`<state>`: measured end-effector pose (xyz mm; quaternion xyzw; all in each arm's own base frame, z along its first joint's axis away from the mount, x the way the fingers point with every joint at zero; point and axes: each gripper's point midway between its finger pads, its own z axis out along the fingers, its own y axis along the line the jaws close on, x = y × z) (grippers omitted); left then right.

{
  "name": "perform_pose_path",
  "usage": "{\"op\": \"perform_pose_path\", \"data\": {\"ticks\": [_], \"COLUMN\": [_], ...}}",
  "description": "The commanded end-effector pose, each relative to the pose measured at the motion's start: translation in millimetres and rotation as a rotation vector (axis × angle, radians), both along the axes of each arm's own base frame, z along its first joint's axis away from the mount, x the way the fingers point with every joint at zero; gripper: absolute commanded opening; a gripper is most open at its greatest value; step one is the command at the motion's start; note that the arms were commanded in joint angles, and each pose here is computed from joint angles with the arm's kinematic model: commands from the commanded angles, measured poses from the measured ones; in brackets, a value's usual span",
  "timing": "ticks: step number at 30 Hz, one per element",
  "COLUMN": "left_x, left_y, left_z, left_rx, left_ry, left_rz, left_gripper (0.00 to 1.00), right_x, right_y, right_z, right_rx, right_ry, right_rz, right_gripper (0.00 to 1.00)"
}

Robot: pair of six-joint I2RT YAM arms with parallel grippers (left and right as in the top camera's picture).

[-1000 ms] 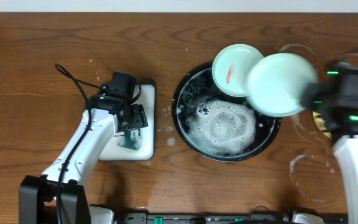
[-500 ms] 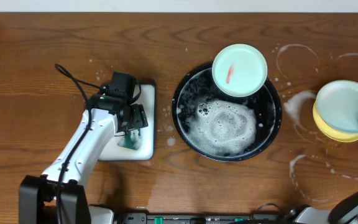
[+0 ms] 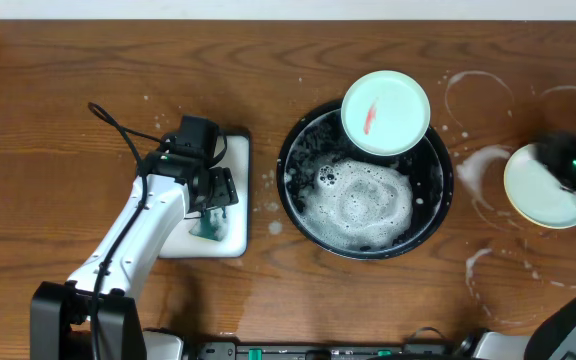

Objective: Clean dirty plates on tray and stack at the side
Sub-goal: 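Carry the pale green plate right and set it on the yellow plate, then grip the remaining pale green plate's rim and pull it to tray center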

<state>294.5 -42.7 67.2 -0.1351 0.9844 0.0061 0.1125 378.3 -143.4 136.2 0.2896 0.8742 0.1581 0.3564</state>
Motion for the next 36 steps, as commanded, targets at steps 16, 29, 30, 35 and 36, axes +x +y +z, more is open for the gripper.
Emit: {"op": "perform_pose_path", "data": {"ticks": [16, 29, 30, 35, 36], "left_x": [-1, -1, -1, -1, -1], "left_y": [2, 2, 2, 2, 2], "left_z": [-1, -1, -1, -1, -1], "left_rx": [0.006, 0.006, 0.006, 0.006, 0.006], "left_ry": [0.004, 0.004, 0.004, 0.004, 0.004], "left_rz": [0.003, 0.003, 0.003, 0.003, 0.003], "left_gripper": [0.82, 0.82, 0.82, 0.82, 0.82], "right_x": [87, 63, 58, 27, 19], "right_y": [193, 201, 201, 198, 198], "right_z": [-119, -122, -116, -89, -86], "right_rx": [-0.366, -0.202, -0.201, -0.167, -0.154], "right_ry": [0.057, 0.157, 0.167, 0.244, 0.267], "right_rz": [0.485, 0.428, 0.429, 0.404, 0.392], "right_gripper": [0.58, 0.01, 0.01, 0.01, 0.01]}}
